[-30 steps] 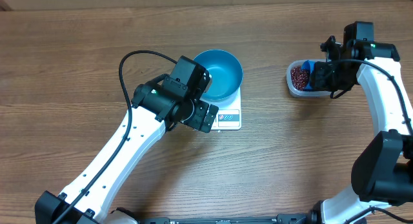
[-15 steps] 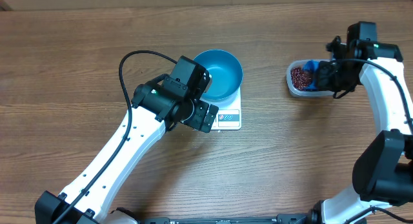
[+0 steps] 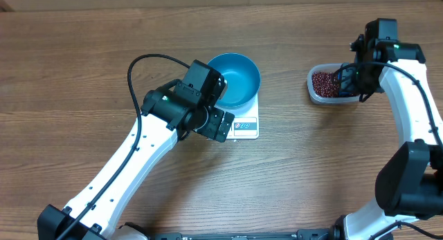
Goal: Scoop item into bowl and weigh 150g on scale
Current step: 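Lower the scoop into the beans and drag it through with the right gripper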
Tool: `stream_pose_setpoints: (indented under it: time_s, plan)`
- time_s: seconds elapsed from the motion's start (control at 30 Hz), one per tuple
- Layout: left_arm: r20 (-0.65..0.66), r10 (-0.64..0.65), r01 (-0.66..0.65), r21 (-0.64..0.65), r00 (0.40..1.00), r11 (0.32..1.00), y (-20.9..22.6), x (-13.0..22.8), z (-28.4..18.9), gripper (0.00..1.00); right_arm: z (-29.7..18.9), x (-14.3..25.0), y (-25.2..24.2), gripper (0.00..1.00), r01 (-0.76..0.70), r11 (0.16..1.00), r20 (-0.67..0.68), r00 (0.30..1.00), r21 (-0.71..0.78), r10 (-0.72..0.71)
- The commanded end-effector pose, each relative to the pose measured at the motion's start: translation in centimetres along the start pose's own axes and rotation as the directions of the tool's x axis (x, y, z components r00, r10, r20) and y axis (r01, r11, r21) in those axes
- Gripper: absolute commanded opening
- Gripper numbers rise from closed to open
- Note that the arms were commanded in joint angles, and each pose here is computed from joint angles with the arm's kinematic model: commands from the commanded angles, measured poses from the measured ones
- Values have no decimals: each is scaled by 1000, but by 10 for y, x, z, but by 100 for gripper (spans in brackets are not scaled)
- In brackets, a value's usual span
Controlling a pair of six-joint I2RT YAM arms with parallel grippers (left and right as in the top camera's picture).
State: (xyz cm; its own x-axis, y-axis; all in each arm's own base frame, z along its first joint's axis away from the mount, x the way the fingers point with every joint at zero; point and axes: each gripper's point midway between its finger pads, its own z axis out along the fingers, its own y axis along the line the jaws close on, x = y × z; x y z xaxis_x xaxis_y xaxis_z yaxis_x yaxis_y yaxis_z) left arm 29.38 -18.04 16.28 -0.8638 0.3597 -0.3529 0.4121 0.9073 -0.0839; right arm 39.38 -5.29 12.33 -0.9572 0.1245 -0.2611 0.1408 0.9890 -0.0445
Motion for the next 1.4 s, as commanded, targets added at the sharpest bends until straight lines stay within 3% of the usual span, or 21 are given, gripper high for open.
stream_pose_setpoints:
  time_s: [0.0, 0.53, 1.37]
  plan:
    - [17, 17, -17, 6, 1000, 1000, -2, -5, -4, 100, 3, -4, -7, 4, 11, 998, 14, 1000, 61, -12]
    - [17, 17, -17, 6, 1000, 1000, -2, -5, -4, 100, 26, 34, 28, 4, 7, 992, -100, 995, -127, -20]
    - [17, 17, -17, 6, 1000, 1000, -2, -5, -4, 99, 14, 33, 70, 4, 10, 923, -86, 995, -386, -46]
